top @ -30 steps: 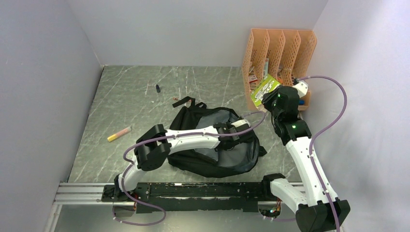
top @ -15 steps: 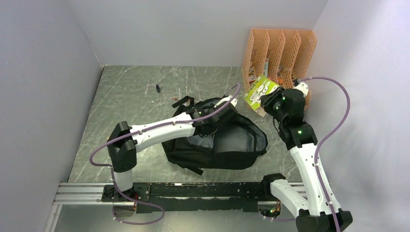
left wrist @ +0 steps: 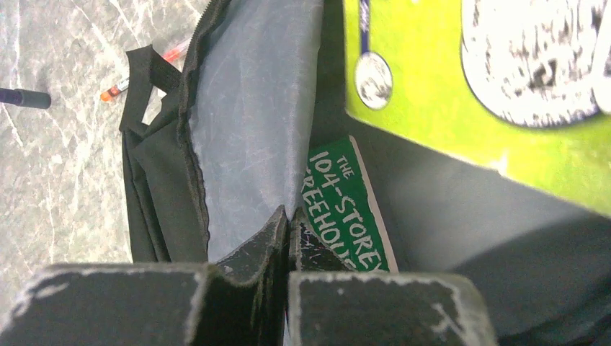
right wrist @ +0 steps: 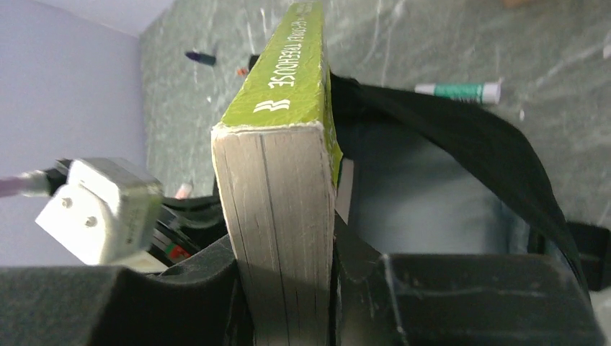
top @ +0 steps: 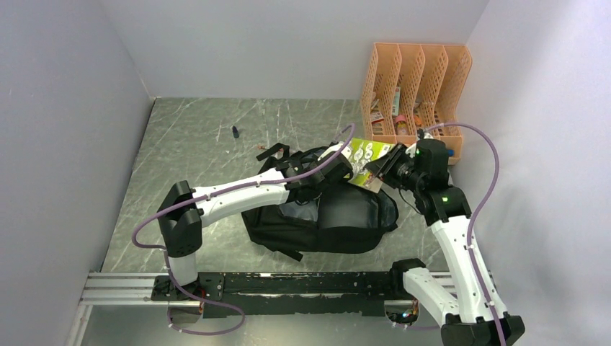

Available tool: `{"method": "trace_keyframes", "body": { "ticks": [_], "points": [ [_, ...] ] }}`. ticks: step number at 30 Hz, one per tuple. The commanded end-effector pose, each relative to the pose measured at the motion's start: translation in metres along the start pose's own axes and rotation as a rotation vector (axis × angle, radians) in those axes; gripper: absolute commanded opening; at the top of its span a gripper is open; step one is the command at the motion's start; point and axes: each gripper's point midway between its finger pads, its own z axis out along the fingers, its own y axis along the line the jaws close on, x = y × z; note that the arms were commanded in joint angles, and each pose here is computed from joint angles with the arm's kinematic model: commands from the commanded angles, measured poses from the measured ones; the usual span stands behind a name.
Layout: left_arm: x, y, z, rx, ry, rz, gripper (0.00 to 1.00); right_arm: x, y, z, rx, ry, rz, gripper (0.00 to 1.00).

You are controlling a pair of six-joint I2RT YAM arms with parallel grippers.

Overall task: Pack the student bag
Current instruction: Place the book in the student bag.

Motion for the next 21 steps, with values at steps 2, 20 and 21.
{"method": "trace_keyframes", "body": {
  "ticks": [2,20,21],
  "points": [
    [-0.029,0.015,-0.013,-0.025,-0.101,-0.093,0.05,0.007,0.005,-0.017,-0.008,0.044,-0.008,0.00],
    [-0.069,0.015,-0.043,0.061,-0.218,-0.170,0.05,0.071,0.043,0.008,-0.382,0.360,0.203,0.00],
    [-0.072,0.015,-0.045,0.069,-0.225,-0.174,0.05,0.072,0.046,0.009,-0.410,0.360,0.223,0.00]
  ]
}}
